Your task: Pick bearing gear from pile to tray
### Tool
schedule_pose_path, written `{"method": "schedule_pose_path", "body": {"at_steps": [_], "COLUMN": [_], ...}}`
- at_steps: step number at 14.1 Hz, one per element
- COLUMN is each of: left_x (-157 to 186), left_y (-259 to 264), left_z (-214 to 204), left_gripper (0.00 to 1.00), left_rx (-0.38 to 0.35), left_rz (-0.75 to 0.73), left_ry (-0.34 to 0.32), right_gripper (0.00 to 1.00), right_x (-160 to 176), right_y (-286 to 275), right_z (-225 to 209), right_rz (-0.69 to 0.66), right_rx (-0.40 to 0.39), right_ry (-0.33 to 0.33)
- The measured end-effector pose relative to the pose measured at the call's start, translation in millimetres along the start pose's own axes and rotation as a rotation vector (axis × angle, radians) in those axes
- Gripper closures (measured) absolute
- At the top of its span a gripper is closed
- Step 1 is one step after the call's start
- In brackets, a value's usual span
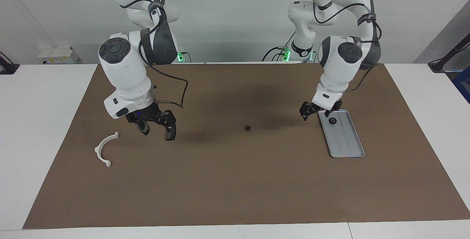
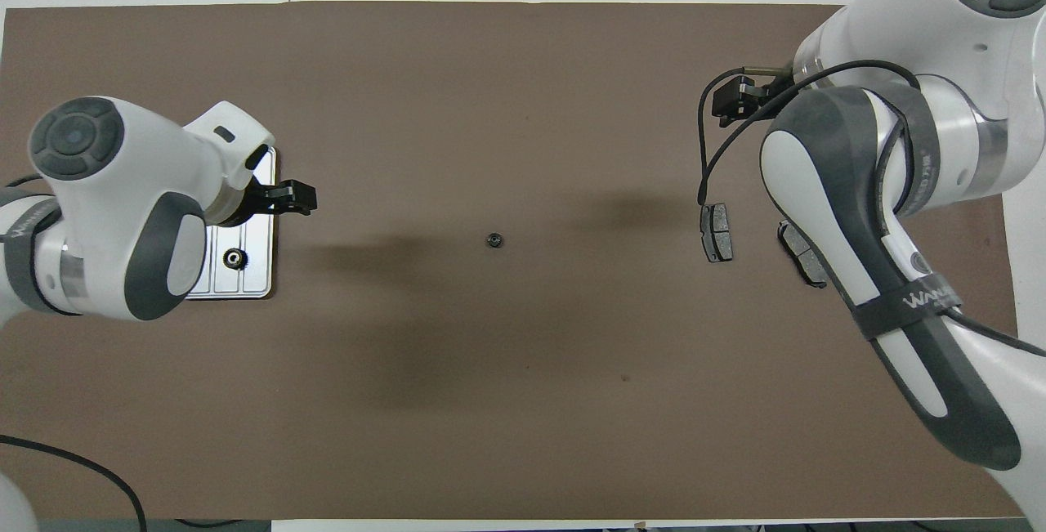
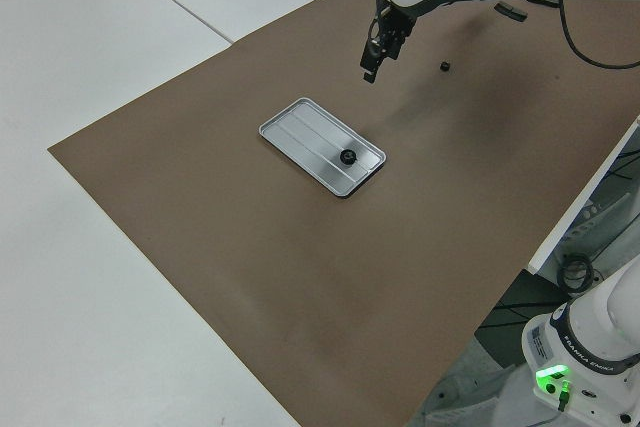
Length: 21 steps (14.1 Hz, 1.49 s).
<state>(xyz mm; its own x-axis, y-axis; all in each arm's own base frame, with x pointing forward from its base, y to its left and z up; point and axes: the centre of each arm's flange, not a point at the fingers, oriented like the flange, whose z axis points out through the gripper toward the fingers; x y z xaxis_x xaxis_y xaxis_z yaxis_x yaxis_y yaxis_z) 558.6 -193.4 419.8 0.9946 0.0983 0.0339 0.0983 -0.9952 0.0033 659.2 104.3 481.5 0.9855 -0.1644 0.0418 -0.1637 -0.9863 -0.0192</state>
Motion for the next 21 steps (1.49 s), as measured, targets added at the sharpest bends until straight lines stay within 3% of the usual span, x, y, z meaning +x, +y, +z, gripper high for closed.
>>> {"method": "schedule_pose_path", "body": {"at_steps": [3, 8, 10, 14, 21], "left_x": [-39, -85, -82, -72, -71], "left_y": [77, 161, 167, 170, 176], "left_z": [9, 74, 89, 110, 110], "left_gripper": [0.00, 0.00, 0.00, 0.00, 0.00], "left_rx": [0.005, 0.012, -0.002, -0.038, -0.074], "left_rz": [-0.027, -0.067, -0.084, -0.105, -0.118], "left_ry": [-0.015, -0.039, -0.029, -0.003, 0.012], "right_gripper": [0.00, 0.00, 0.00, 0.00, 0.00], "right_x": [3, 14, 7, -32, -91], "right_y": [12, 54, 59, 73, 89], "right_z": [2, -7, -31, -95, -140], "right_rz": [-0.068, -0.292, -0.297, -0.288, -0.268], "right_rx": [-0.002, -0.004, -0.005, -0.013, -0.022], "right_ry": [-0.003, 0.013, 0.030, -0.011, -0.071]}}
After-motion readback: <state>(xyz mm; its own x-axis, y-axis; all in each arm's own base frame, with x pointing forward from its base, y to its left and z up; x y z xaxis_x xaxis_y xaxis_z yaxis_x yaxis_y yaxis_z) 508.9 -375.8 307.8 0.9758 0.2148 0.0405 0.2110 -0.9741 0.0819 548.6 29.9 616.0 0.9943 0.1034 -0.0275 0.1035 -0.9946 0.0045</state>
